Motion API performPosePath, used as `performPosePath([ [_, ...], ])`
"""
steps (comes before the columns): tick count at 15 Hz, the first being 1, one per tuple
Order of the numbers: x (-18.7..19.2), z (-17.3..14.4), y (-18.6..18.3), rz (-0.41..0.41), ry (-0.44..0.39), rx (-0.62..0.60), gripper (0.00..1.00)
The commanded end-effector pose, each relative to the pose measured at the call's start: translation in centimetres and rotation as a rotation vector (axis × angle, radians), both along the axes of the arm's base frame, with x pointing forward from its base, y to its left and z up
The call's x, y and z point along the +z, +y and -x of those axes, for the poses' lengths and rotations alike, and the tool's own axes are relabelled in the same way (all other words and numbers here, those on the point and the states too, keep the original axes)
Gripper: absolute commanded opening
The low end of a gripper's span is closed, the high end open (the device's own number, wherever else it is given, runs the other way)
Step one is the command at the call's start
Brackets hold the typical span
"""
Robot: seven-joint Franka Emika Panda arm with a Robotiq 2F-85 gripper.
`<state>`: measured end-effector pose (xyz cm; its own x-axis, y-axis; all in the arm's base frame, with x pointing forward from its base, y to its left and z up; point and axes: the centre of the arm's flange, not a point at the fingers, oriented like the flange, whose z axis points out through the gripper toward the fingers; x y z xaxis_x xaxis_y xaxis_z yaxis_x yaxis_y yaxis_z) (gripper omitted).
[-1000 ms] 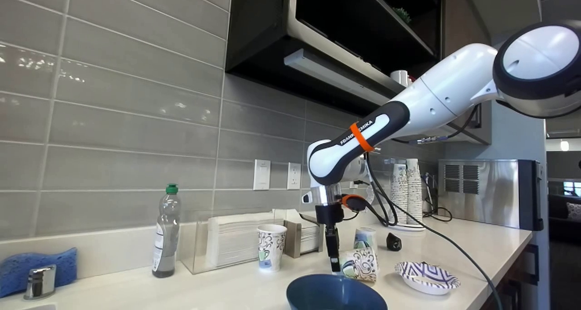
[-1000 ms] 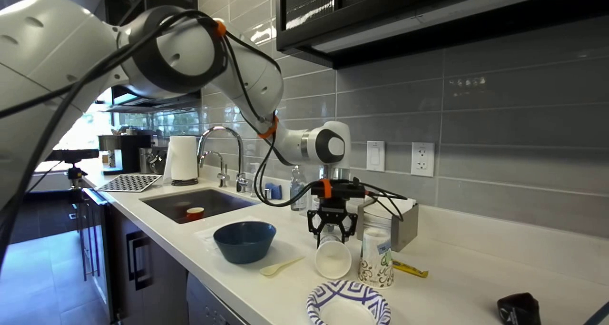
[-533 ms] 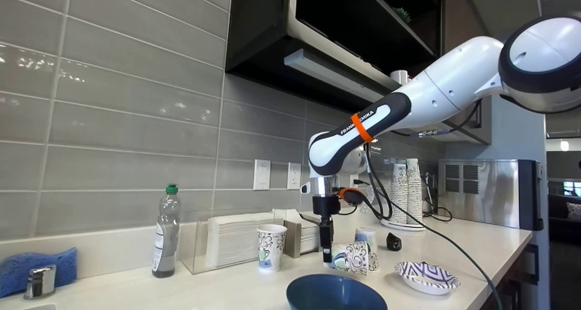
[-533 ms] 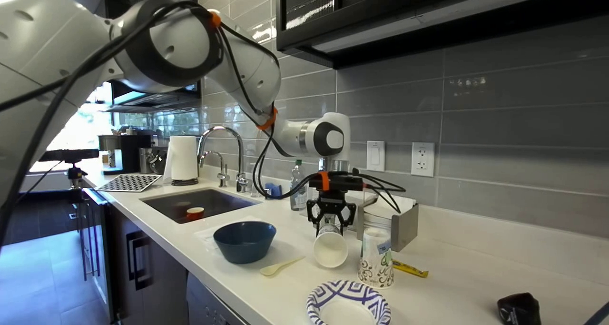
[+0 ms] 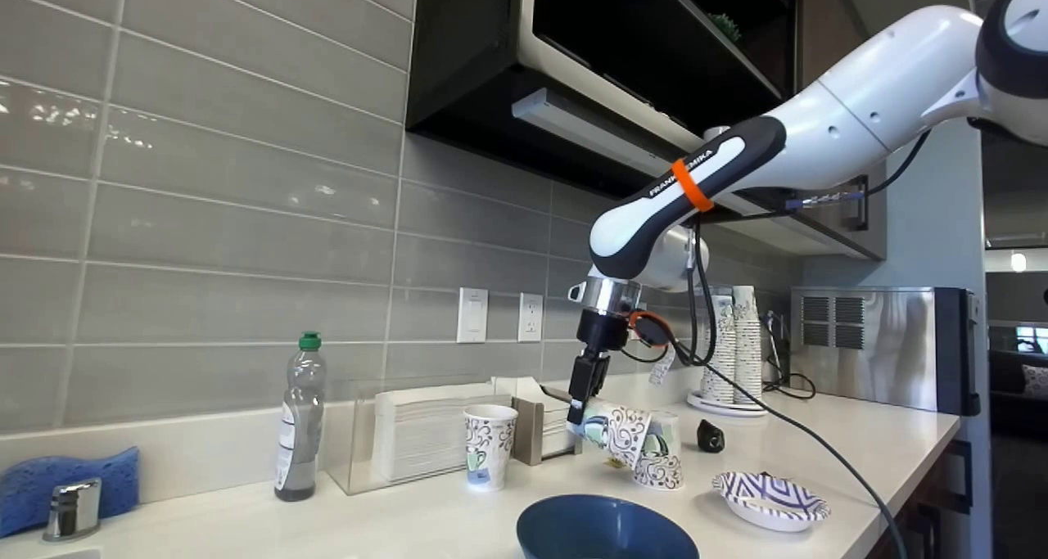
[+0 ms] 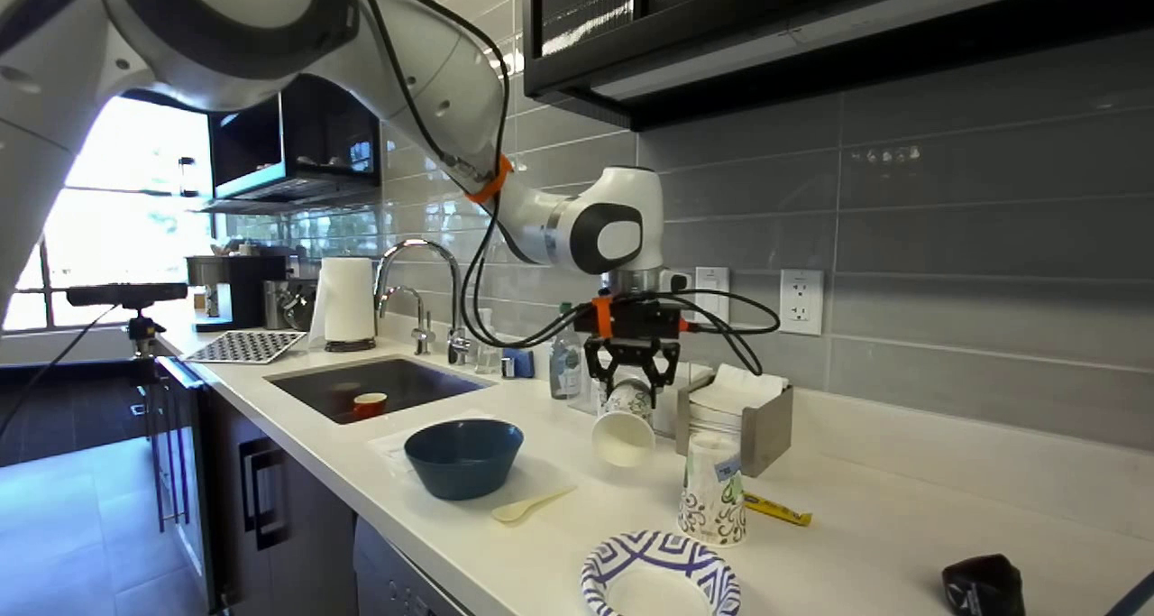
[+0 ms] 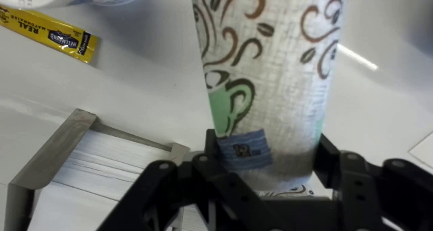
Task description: Move the paper cup on the right slightly to the left and then turn the paper cup in the middle over
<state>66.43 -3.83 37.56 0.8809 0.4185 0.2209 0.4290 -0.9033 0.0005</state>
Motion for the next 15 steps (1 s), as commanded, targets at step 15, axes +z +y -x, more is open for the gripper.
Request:
performPosePath([
  [15, -2.0, 11.0, -0.5, -0.117, -0.533, -0.323, 0.41],
])
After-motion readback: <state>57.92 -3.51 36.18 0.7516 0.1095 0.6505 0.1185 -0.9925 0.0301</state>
